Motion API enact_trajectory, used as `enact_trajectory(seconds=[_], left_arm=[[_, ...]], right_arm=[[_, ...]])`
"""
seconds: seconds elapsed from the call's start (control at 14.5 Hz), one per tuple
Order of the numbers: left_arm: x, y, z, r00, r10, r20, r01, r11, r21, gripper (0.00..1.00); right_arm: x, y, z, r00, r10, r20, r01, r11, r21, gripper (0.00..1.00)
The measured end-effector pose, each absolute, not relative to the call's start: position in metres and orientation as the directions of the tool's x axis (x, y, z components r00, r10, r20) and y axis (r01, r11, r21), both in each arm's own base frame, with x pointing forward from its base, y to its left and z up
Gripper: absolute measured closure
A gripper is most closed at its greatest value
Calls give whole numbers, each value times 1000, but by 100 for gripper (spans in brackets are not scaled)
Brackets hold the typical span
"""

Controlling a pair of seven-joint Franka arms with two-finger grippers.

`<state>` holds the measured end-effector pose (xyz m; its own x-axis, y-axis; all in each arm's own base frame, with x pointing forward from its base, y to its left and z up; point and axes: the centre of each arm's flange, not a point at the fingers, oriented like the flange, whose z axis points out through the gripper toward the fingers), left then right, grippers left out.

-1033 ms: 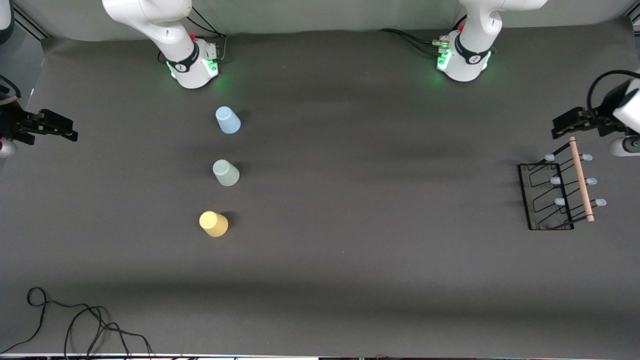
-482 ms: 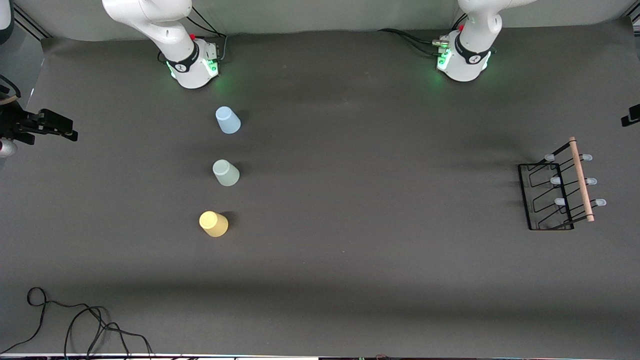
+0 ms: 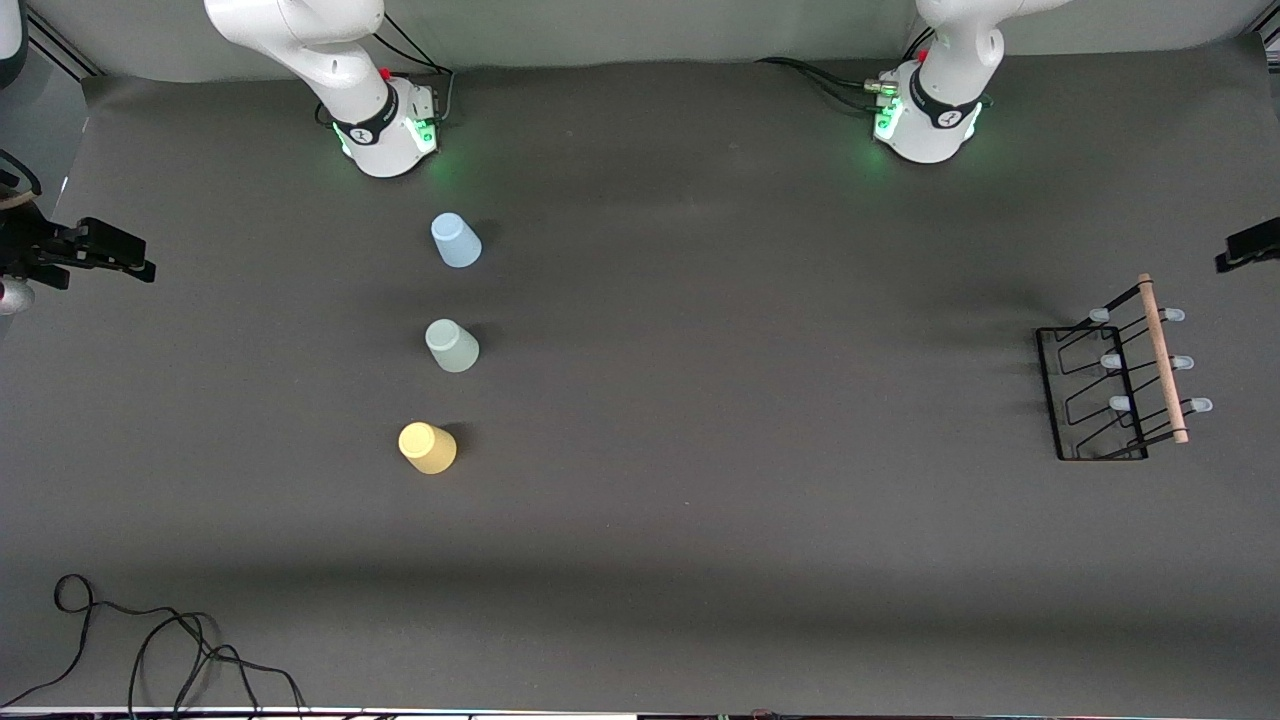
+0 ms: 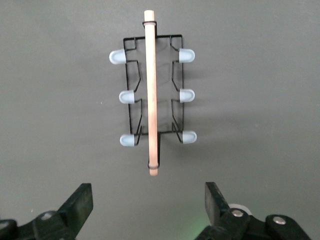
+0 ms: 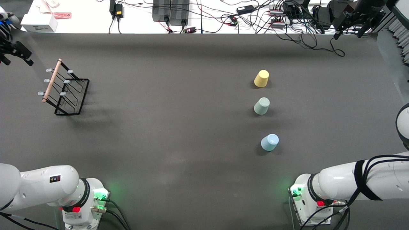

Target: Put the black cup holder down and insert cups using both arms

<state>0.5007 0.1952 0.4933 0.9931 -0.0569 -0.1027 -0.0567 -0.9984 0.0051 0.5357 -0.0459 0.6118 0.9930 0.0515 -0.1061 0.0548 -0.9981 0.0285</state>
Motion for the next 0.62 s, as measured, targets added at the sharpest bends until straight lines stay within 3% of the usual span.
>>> enact_trajectory(seconds=[0.62], left_arm=[[501, 190, 390, 993, -73, -93, -74, -997, -7, 0]], right_arm=[[536, -46, 612, 993, 51, -106, 54, -998, 29, 0]])
